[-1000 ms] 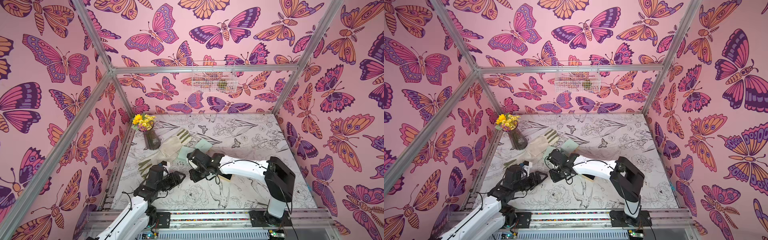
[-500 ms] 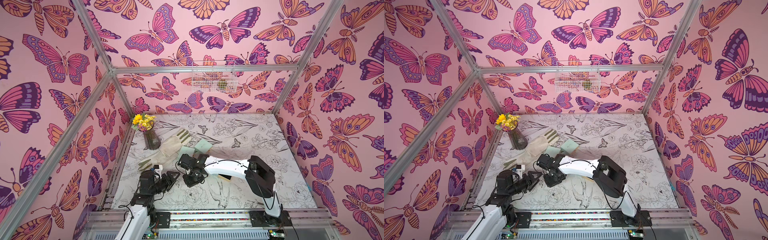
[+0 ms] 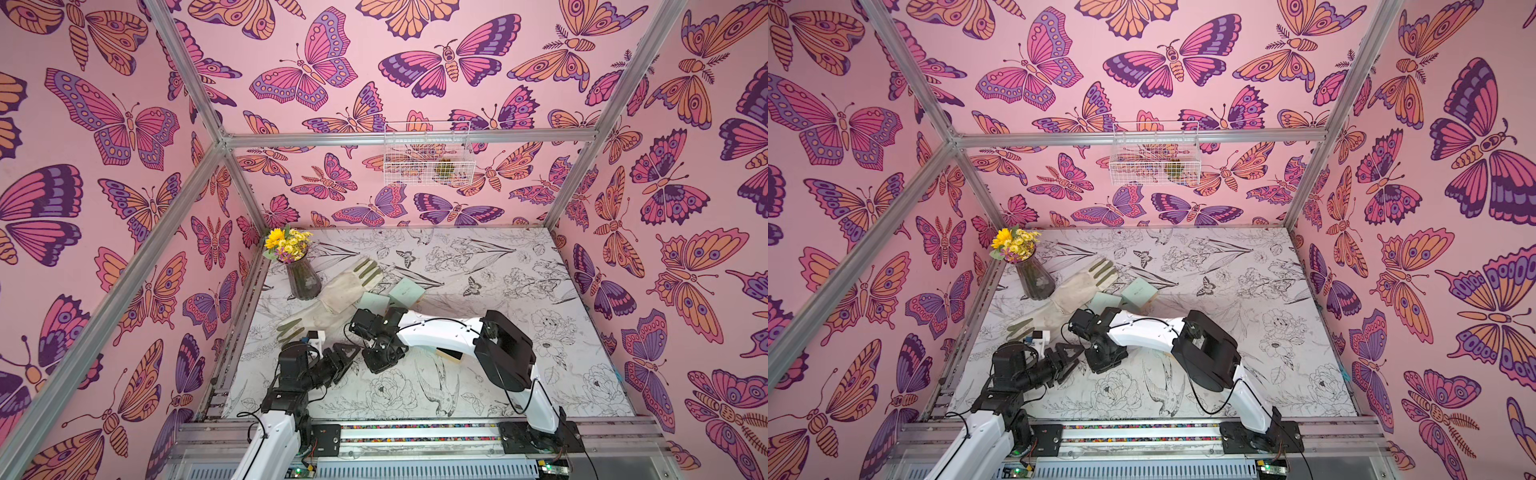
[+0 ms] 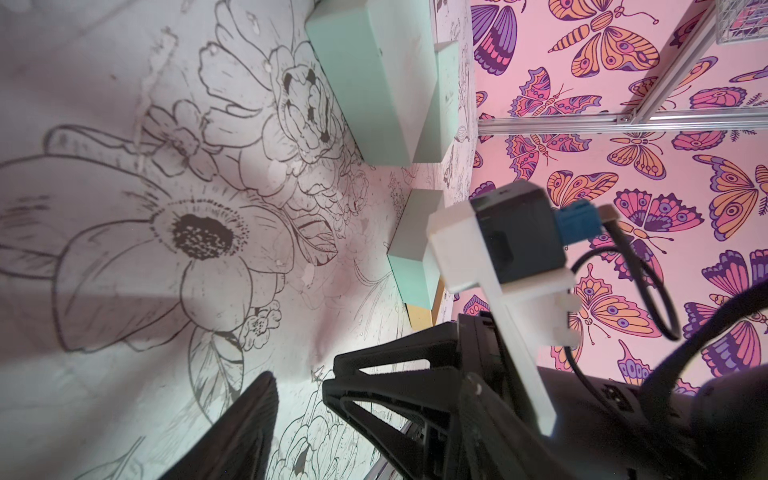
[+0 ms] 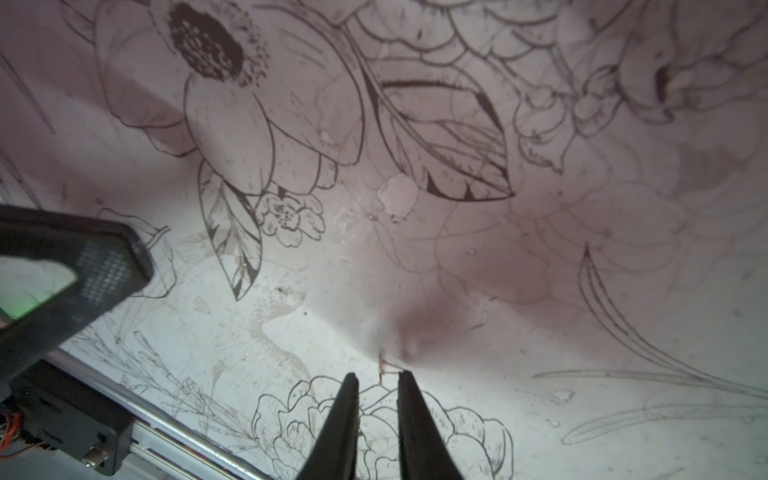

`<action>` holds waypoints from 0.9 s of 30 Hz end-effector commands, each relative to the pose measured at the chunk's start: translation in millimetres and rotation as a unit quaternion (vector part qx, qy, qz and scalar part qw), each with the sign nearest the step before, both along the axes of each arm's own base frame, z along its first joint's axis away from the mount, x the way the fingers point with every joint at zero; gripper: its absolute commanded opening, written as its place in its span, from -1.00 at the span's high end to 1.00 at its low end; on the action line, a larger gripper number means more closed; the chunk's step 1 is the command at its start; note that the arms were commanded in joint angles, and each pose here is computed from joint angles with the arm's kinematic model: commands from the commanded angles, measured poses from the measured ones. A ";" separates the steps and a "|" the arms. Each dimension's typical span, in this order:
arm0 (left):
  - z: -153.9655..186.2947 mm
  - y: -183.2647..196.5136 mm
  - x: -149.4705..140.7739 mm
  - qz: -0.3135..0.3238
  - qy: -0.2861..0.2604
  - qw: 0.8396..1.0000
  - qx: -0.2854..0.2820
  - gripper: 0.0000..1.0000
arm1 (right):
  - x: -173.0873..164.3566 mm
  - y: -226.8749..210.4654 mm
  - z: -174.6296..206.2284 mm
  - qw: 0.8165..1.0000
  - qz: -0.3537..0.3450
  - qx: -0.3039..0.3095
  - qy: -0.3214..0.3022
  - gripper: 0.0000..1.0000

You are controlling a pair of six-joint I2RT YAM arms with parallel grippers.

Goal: Place the earrings into the drawer-style jewelry box
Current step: Pick up the earring from the center of the board.

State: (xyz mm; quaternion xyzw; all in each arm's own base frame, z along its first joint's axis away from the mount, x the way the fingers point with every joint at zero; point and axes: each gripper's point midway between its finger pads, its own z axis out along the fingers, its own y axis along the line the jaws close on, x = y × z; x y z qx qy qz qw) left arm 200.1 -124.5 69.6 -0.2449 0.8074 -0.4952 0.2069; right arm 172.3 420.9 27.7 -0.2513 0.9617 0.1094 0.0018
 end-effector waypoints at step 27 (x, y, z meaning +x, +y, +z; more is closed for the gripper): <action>-3.2 0.7 -0.7 -0.006 -0.005 1.000 0.007 -0.43 | -1.9 0.4 -10.3 1.000 0.005 -0.024 0.011 0.73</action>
